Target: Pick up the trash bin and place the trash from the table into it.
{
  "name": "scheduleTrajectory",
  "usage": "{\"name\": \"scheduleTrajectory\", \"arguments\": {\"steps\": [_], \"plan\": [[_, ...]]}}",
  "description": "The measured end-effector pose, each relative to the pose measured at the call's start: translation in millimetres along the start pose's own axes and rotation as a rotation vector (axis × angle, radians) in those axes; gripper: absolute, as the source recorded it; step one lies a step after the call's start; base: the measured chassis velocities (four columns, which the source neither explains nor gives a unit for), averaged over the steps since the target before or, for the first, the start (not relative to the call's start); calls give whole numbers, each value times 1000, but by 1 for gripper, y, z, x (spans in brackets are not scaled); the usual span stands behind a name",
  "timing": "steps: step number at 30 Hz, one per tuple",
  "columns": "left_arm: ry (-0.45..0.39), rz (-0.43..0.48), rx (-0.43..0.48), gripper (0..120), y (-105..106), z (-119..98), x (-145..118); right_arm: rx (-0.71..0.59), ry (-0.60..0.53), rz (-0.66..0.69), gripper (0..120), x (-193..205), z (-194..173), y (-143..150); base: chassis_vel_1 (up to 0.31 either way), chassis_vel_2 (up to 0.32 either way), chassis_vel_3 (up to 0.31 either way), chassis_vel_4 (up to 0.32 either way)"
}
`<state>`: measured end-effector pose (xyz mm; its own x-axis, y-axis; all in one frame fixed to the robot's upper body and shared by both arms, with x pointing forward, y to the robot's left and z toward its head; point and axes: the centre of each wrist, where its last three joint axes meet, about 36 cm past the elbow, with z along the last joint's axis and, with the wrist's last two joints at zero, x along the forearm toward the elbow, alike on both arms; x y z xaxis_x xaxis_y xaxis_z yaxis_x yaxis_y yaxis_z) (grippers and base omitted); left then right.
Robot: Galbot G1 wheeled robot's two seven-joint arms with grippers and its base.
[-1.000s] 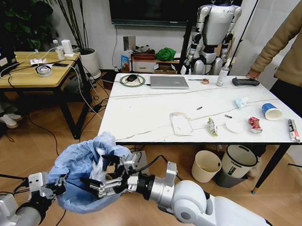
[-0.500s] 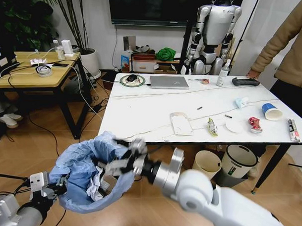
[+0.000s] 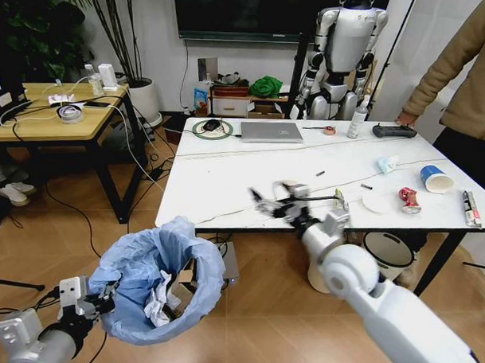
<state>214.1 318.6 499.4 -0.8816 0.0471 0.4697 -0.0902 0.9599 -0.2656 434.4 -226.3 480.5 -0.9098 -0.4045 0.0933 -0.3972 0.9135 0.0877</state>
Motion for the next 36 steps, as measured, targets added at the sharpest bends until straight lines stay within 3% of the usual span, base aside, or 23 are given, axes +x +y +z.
{"name": "scheduleTrajectory", "arguments": {"steps": [7,26,36], "plan": [[3,19,-1,0,0,1,-6,252,78,137,100,3,16,-20,0,0,0,0],[4,6,2,0,3,0,-2,424,238,139,100,-67,56,-21,0,0,0,0],[-8,6,12,0,1,0,-1,477,244,147,99,-69,69,-32,0,0,0,0]]}}
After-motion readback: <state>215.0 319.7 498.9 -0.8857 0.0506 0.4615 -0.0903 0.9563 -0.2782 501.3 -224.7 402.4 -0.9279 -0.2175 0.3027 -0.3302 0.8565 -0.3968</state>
